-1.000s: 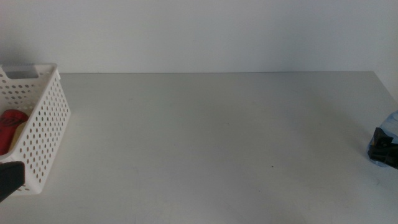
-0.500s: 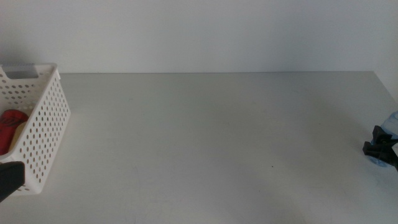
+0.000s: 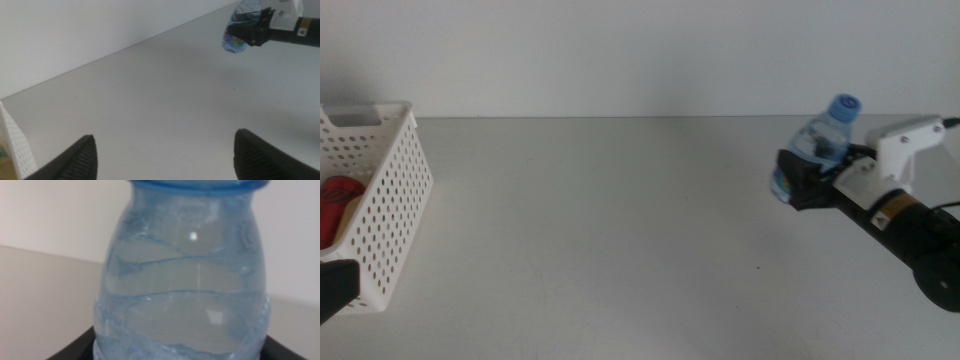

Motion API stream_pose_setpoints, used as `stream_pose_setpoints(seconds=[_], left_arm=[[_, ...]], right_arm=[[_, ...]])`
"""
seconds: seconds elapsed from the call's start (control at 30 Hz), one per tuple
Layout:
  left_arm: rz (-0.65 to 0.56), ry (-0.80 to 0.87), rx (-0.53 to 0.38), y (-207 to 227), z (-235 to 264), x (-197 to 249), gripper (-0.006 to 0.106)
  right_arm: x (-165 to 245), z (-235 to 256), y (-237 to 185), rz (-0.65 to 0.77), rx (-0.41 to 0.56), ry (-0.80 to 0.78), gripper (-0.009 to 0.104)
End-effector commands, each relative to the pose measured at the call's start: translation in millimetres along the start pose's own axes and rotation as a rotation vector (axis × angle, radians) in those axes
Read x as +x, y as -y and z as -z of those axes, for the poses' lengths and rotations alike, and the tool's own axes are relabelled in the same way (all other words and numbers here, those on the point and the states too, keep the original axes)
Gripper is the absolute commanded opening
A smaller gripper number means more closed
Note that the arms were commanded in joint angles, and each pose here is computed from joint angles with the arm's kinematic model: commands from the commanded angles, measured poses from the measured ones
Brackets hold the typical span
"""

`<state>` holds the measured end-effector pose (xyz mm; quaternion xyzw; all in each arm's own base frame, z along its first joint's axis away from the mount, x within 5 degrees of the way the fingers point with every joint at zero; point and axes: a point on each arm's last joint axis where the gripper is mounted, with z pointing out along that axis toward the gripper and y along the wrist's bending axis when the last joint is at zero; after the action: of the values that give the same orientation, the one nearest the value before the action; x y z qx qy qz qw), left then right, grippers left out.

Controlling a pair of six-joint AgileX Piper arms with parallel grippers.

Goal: Use arms to grab the bottles and put them into the dustbin to the left of the table.

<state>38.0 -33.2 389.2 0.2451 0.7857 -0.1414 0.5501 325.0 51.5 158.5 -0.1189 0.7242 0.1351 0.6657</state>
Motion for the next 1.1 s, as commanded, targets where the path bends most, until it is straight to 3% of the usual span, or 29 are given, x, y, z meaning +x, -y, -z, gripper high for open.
stream_pose_setpoints(seconds=[0.0, 0.17, 0.33, 0.5, 1.07], left_arm=[[0.018, 0.081, -0.003, -1.1, 1.3, -12.8, 0.094], [0.018, 0.081, -0.003, -1.1, 1.3, -12.8, 0.094], [0.018, 0.081, -0.003, -1.1, 1.3, -12.8, 0.094], [0.018, 0.081, -0.003, -1.1, 1.3, -12.8, 0.094], [0.018, 0.081, -0.003, -1.1, 1.3, -12.8, 0.094]], right_arm=[[-57.8, -19.6, -37.2, 0.050, -0.219, 0.266, -0.001], [-75.3, -64.6, -118.1, 0.171, -0.493, 0.163, -0.001], [-73.5, -97.4, -166.6, 0.165, -0.625, 0.149, -0.001], [-58.4, -123.2, -179.1, 0.099, -0.643, 0.115, -0.001], [-33.4, -134.3, -173.6, 0.115, -0.568, 0.002, 0.002]])
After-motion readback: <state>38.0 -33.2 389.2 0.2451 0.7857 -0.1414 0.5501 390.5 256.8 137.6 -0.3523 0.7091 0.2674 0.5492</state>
